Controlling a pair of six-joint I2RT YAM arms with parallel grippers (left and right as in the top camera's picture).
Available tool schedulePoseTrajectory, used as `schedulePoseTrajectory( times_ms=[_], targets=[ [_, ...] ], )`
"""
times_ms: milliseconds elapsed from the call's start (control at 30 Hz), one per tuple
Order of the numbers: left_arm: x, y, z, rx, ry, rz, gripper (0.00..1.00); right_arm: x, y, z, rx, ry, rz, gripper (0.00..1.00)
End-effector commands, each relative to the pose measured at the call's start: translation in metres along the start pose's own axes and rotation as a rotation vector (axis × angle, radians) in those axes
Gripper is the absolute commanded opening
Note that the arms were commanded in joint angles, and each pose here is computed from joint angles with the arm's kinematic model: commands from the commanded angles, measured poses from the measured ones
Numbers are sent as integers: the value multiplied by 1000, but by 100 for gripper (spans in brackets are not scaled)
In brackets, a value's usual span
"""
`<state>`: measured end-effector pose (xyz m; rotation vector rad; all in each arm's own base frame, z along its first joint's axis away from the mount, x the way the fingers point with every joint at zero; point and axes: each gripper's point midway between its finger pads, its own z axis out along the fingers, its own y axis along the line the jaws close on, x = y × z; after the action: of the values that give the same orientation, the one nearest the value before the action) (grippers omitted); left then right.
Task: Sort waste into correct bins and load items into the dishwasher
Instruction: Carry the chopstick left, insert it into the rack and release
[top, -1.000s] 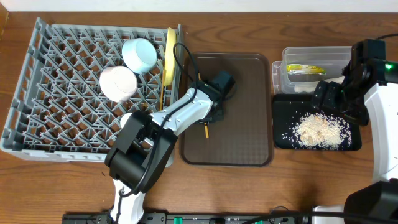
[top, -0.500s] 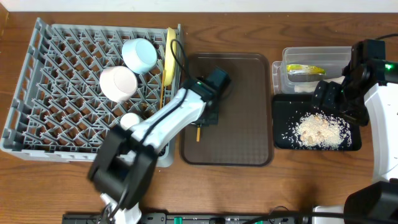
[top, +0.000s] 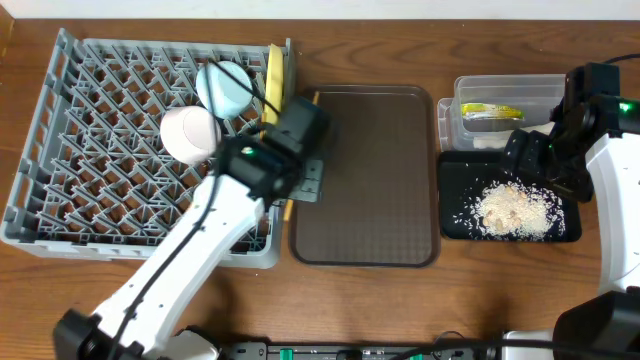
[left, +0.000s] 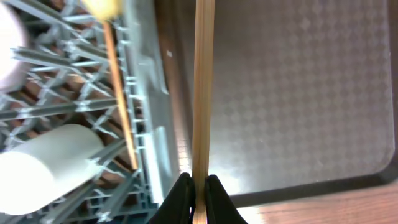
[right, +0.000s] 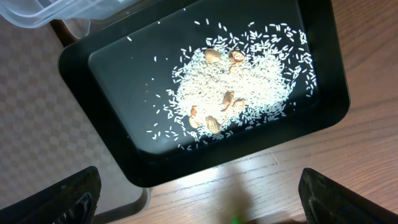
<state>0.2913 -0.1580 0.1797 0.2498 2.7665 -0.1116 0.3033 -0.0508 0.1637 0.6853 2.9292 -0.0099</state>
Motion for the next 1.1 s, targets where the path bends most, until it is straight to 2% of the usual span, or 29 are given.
schedulePoseTrajectory(
  times_ms=[0,200,333,533,967,1067],
  targets=[
    [-5,24,-10,-25,-29,-18,8,-3,-6,-7,-3,-25,8,99],
    [-11,65,-11,-71,-34,-135,8,-3,-6,-7,-2,-25,7,99],
    [-14,77,-10,-82,-39,-137,8,-3,-6,-7,-3,-25,8,99],
    [-11,82,4,-93,-8,-129,8,-2,-6,-7,-3,-25,8,99],
    [-3,84,74,-124,160,-115,8,-2,-6,-7,-2,-21,8,99],
    [-3,84,82,-126,175,-115,15,-1,-6,-7,-1,-20,8,99]
  ],
)
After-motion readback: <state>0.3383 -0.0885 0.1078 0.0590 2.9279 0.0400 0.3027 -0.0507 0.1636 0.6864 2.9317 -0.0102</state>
